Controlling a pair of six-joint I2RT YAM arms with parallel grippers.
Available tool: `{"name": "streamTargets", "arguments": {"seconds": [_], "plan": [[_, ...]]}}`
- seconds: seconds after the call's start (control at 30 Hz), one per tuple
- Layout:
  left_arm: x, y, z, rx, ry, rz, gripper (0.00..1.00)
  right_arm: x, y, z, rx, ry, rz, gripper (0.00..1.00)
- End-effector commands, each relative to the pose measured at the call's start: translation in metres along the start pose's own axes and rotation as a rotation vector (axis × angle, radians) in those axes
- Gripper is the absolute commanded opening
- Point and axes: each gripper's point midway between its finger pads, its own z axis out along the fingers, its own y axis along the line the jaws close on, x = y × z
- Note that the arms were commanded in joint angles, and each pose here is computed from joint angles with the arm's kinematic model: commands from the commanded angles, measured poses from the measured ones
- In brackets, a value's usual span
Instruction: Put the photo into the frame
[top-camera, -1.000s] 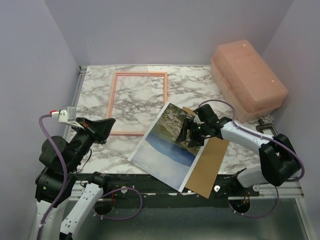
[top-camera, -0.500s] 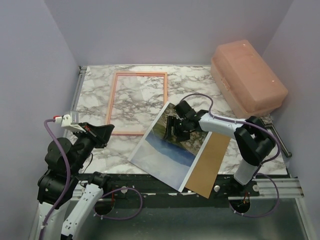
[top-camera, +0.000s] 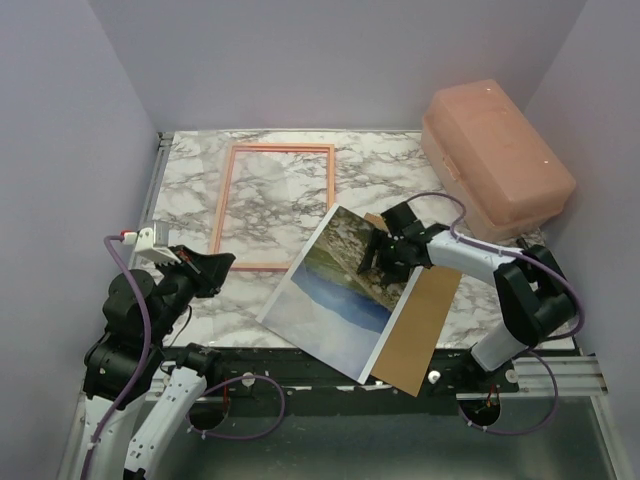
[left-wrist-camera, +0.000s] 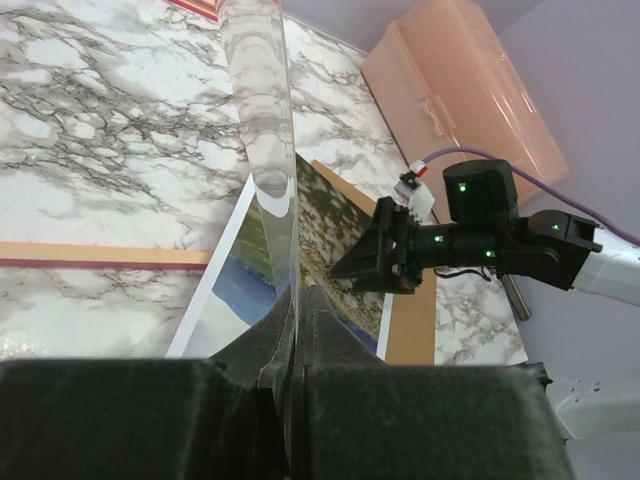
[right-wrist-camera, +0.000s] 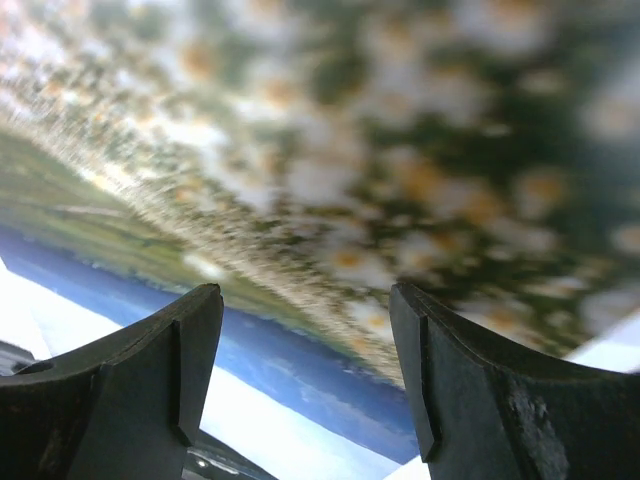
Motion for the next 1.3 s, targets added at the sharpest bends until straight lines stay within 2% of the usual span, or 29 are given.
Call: {"name": "streamTargets", "arguments": {"seconds": [0.0, 0.17, 0.3, 0.6, 0.87, 1.07, 1.17, 1.27], "plan": [[0.0, -0.006, 0.004, 0.038, 0.001, -0.002, 0.0, 0.013, -0.097, 0.001, 0.254, 0.029, 0.108, 0.76], [0.002, -0.001, 0.005, 0.018, 0.008, 0.007, 0.0, -0.002, -0.119, -0.013, 0.255, -0.028, 0.183, 0.75], [-0.005, 0.001, 0.0, -0.012, -0.003, 0.036, 0.0, -0.017, -0.106, -0.023, 0.216, -0.046, 0.141, 0.75], [-0.05, -0.022, -0.036, 0.001, -0.141, 0.098, 0.0, -0.065, -0.011, -0.059, -0.07, -0.089, 0.02, 0.74], [-0.085, -0.045, -0.075, 0.061, -0.3, 0.069, 0.0, -0.075, 0.097, -0.045, -0.211, -0.057, -0.122, 0.7], [-0.096, -0.054, -0.1, 0.114, -0.395, 0.034, 0.0, -0.086, 0.165, -0.012, -0.28, -0.013, -0.193, 0.42], [-0.095, -0.049, -0.105, 0.095, -0.407, 0.028, 0.0, -0.091, 0.188, 0.011, -0.275, 0.02, -0.22, 0.24], [-0.09, -0.044, -0.105, 0.079, -0.393, 0.027, 0.0, -0.089, 0.203, 0.032, -0.25, 0.048, -0.254, 0.13]]}}
